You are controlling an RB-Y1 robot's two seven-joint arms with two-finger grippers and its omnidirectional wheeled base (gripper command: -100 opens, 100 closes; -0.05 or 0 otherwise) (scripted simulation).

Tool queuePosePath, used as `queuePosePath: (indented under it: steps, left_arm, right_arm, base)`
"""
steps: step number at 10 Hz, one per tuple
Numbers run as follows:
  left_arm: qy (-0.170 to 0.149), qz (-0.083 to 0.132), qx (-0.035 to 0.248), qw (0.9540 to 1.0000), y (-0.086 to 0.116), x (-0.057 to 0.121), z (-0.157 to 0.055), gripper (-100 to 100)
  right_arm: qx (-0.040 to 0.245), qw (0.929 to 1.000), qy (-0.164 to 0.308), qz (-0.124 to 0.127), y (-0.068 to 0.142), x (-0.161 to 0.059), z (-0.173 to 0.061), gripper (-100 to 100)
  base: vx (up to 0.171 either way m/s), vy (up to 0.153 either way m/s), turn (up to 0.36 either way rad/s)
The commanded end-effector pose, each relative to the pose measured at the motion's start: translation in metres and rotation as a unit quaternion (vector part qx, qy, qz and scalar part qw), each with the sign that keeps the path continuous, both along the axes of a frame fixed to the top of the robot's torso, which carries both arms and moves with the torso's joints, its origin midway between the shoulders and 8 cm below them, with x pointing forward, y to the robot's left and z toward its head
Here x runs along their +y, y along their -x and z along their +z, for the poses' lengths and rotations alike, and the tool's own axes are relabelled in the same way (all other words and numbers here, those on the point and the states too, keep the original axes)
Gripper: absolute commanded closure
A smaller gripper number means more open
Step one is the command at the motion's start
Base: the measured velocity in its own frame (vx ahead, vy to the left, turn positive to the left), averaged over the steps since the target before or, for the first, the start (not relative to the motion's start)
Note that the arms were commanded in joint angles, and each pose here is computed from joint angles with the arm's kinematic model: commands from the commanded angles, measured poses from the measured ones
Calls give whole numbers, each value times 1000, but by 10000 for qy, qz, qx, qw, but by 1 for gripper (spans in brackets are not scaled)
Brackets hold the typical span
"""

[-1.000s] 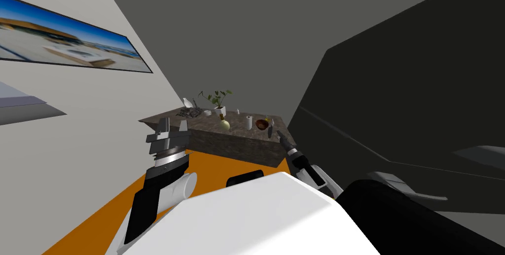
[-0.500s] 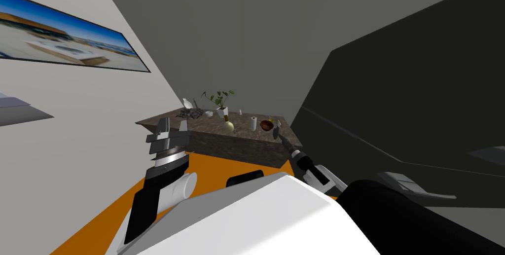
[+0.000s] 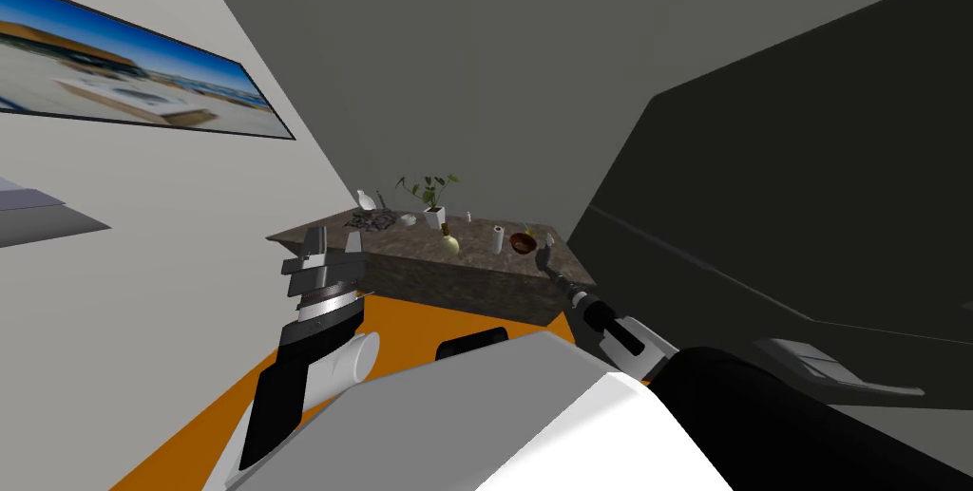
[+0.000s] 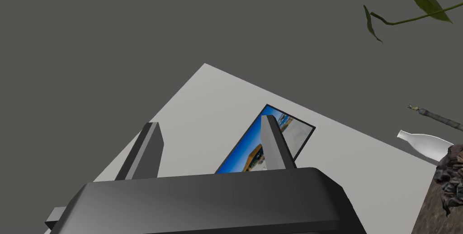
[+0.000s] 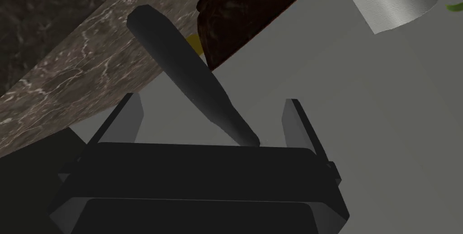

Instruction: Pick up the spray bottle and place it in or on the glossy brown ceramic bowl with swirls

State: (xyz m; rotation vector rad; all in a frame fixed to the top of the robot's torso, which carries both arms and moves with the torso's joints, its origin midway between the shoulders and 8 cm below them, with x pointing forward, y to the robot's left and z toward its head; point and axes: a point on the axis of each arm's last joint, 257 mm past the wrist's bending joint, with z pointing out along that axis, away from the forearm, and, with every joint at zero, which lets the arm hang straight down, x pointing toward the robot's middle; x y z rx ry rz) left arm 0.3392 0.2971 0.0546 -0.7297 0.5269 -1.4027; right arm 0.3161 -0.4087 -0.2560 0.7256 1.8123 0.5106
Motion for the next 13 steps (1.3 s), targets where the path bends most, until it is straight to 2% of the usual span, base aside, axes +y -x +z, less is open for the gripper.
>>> queuePosePath:
  steps: [1, 3, 6, 13]
  left_arm:
    - [0, 0, 0, 10000, 0, 0, 0, 0]
    - [0, 0, 0, 10000, 0, 0, 0, 0]
    - [0, 0, 0, 10000, 0, 0, 0, 0]
    - [-1, 0, 0, 10000, 0, 0, 0, 0]
  right_arm:
    - [226, 9989, 421, -32, 3, -21, -3, -100]
    - [451, 9948, 914, -83, 8, -45, -7, -100]
    - [720, 9840, 1619, -184, 13, -81, -6, -100]
    - [1107, 9484, 2946, -397, 18, -148, 14, -100]
  base:
    - [51, 96, 40]
    - [40, 84, 58]
    - [34, 65, 65]
    - [23, 50, 68]
